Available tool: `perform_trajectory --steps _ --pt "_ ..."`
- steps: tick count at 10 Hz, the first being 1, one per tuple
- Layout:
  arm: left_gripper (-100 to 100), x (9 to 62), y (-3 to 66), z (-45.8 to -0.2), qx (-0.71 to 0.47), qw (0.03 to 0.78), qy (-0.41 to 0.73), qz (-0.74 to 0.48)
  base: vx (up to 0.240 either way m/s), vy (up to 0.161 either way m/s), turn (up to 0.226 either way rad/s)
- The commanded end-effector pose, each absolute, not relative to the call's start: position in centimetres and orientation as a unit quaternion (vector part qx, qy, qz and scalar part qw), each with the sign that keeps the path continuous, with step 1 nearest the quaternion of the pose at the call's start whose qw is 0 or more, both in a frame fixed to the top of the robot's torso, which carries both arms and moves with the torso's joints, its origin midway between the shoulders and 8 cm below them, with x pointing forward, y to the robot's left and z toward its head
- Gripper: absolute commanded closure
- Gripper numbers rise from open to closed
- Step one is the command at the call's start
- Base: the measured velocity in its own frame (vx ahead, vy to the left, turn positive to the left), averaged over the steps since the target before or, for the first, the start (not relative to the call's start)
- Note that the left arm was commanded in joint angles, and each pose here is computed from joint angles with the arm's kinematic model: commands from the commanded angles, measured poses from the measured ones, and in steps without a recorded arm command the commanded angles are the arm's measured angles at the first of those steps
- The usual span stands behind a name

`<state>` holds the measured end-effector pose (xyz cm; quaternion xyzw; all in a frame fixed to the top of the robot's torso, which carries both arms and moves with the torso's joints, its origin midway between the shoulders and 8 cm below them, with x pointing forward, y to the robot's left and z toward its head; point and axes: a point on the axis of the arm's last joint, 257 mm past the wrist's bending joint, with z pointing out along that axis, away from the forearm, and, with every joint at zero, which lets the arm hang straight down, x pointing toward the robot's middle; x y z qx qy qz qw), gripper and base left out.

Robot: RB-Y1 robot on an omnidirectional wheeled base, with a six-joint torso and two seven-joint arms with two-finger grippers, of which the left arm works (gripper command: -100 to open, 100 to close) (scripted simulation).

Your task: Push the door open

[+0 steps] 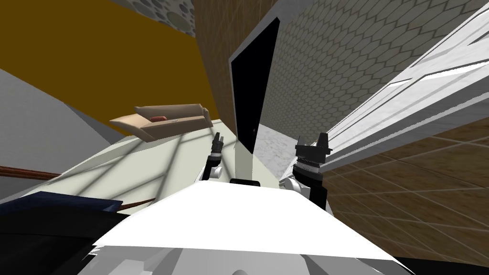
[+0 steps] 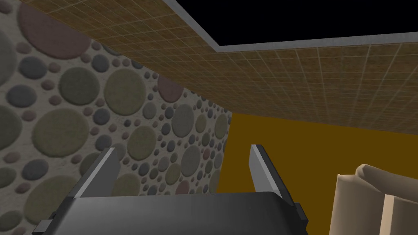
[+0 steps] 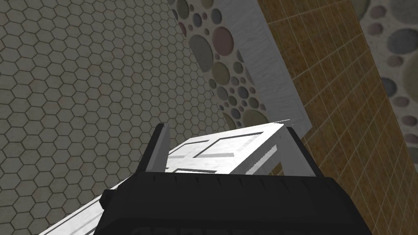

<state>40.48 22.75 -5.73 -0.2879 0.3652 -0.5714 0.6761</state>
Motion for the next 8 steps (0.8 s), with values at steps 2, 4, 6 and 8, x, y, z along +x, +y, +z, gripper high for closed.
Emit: perform_trajectory --steps 2,4,6,8 --pt "-100 41.4 22.2 -7.4 -0.292 0.664 0.377 -0.576 0.091 0.026 -0.085" --pt "-100 42.2 21.8 -8.9 -0.296 0.654 0.386 -0.579 0.098 0.012 -0.104" --pt "-100 42.9 21.5 -10.3 -0.3 0.645 0.395 -0.582 0.089 0.024 -0.101" --pt "-100 43.6 21.0 -11.9 -0.305 0.634 0.405 -0.584 0.083 0.026 -0.113"
